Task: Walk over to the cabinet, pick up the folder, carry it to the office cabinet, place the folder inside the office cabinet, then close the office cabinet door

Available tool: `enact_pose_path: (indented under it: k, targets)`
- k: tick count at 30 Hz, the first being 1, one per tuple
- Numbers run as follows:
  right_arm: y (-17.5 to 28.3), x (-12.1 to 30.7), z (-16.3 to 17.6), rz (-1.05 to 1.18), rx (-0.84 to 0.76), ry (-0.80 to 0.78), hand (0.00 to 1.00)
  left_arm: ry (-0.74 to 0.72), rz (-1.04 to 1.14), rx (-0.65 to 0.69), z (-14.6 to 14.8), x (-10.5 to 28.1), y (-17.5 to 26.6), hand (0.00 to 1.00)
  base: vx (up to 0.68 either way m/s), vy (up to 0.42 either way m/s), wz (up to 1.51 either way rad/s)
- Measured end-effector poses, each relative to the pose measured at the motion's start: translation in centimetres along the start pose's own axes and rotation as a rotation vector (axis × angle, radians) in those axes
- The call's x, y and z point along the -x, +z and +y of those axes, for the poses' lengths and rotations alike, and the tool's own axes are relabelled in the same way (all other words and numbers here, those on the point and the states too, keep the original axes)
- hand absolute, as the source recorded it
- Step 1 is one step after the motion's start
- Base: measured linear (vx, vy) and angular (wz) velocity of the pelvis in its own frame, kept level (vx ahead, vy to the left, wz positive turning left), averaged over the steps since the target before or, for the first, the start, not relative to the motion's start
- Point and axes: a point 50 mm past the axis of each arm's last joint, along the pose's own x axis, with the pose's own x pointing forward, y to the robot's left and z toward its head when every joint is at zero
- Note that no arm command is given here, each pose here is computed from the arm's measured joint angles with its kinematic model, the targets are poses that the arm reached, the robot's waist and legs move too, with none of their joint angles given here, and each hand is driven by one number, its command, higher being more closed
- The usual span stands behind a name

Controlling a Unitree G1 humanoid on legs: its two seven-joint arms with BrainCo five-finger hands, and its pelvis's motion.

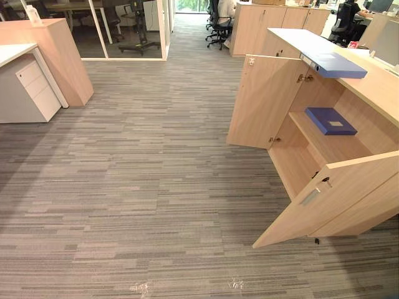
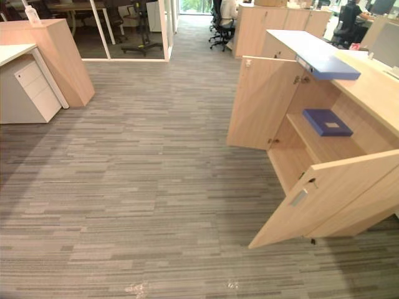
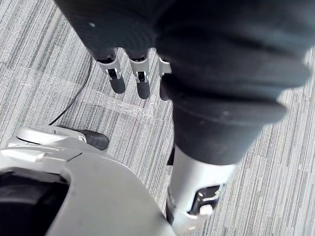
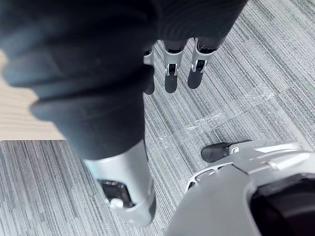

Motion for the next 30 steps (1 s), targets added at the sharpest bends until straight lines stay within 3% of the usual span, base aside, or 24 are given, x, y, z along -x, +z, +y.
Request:
enact_pose_path:
  k: [11, 24, 30]
  targets:
    - [0.0, 0.0, 0.5, -0.007, -0.006, 0.010, 0.00, 0.001, -0.035, -0.043, 0.2, 0.0, 0.6, 0.00, -0.01, 0.001, 0.00]
    - [0.1, 0.0, 0.7, -0.018, -0.008, 0.010, 0.00, 0.010, -0.074, -0.197, 0.0, -0.1, 1.6, 0.00, 0.01, -0.002, 0.03]
    - [1.3, -0.1, 1.1, -0.047, -0.044, 0.012, 0.00, 0.014, -0.192, -0.216, -0.8, 0.1, 3.9, 0.00, -0.05, 0.004, 0.11]
